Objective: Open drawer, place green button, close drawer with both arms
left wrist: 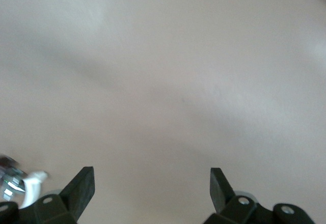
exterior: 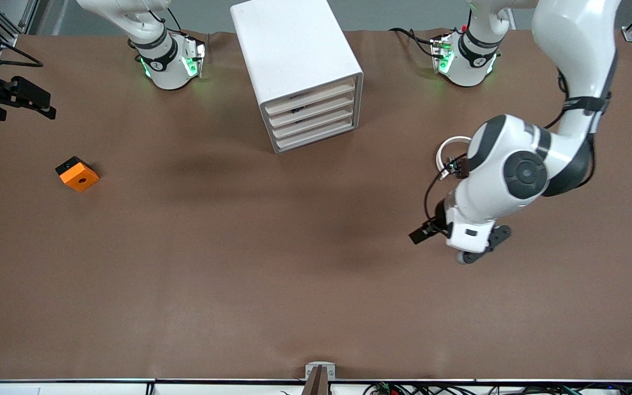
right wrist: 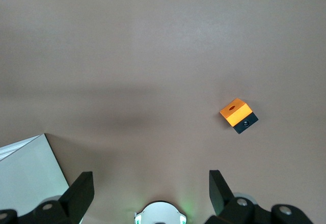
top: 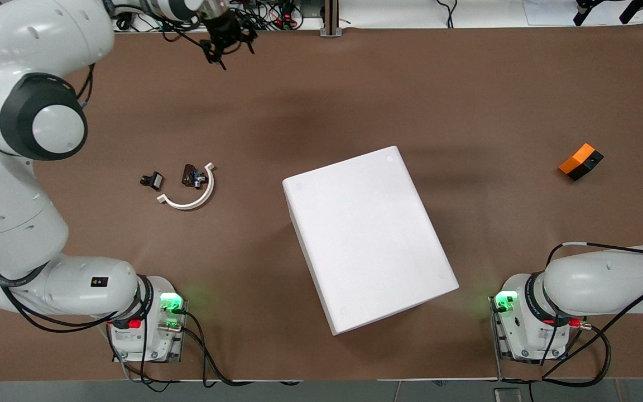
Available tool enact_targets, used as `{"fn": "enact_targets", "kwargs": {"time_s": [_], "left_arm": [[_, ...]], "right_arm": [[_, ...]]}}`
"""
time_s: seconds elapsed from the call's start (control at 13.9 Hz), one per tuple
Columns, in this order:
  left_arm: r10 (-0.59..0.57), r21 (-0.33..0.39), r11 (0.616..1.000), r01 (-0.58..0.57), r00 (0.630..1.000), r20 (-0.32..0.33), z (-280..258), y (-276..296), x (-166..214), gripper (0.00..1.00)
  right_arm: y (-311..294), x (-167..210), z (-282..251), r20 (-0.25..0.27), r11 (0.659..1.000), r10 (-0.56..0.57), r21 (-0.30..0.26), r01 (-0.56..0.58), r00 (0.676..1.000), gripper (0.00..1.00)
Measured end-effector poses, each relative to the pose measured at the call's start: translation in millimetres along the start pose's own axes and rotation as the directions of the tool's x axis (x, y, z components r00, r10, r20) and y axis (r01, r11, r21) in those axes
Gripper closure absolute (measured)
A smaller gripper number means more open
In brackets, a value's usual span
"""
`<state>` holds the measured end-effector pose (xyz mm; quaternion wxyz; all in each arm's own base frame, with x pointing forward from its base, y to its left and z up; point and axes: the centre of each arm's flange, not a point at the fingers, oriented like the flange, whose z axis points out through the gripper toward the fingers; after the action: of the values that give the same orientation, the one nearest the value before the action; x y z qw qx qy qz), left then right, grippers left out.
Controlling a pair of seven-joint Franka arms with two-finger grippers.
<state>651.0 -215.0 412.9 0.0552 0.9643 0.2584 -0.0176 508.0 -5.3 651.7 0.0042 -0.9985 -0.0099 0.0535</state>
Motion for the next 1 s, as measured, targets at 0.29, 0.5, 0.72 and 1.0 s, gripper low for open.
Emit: {"fn": "enact_targets", "kwargs": {"time_s": [0.29, 0.5, 0.72, 1.0], "left_arm": [[0.033, 0.043, 0.999, -0.031, 0.999, -0.034, -83, -61, 23, 0.0], [0.13, 0.068, 0.99, -0.126, 0.989, -0.069, -141, -98, 23, 0.0], [0.238, 0.106, 0.968, -0.227, 0.965, -0.108, -178, -134, 21, 0.0], [0.292, 0.147, 0.951, -0.274, 0.948, -0.124, -208, -162, -4, 0.0]], "right_arm": [[0, 0, 1, 0.005, 1.0, 0.0, 0.0, 0.0, 1.0, 0.0], [0, 1, 2, 0.008, 1.0, 0.0, 0.0, 0.0, 1.0, 0.0], [0, 1, 3, 0.01, 1.0, 0.0, 0.0, 0.0, 1.0, 0.0], [2, 1, 3, 0.013, 1.0, 0.003, 0.001, -0.003, 1.0, 0.0]]}}
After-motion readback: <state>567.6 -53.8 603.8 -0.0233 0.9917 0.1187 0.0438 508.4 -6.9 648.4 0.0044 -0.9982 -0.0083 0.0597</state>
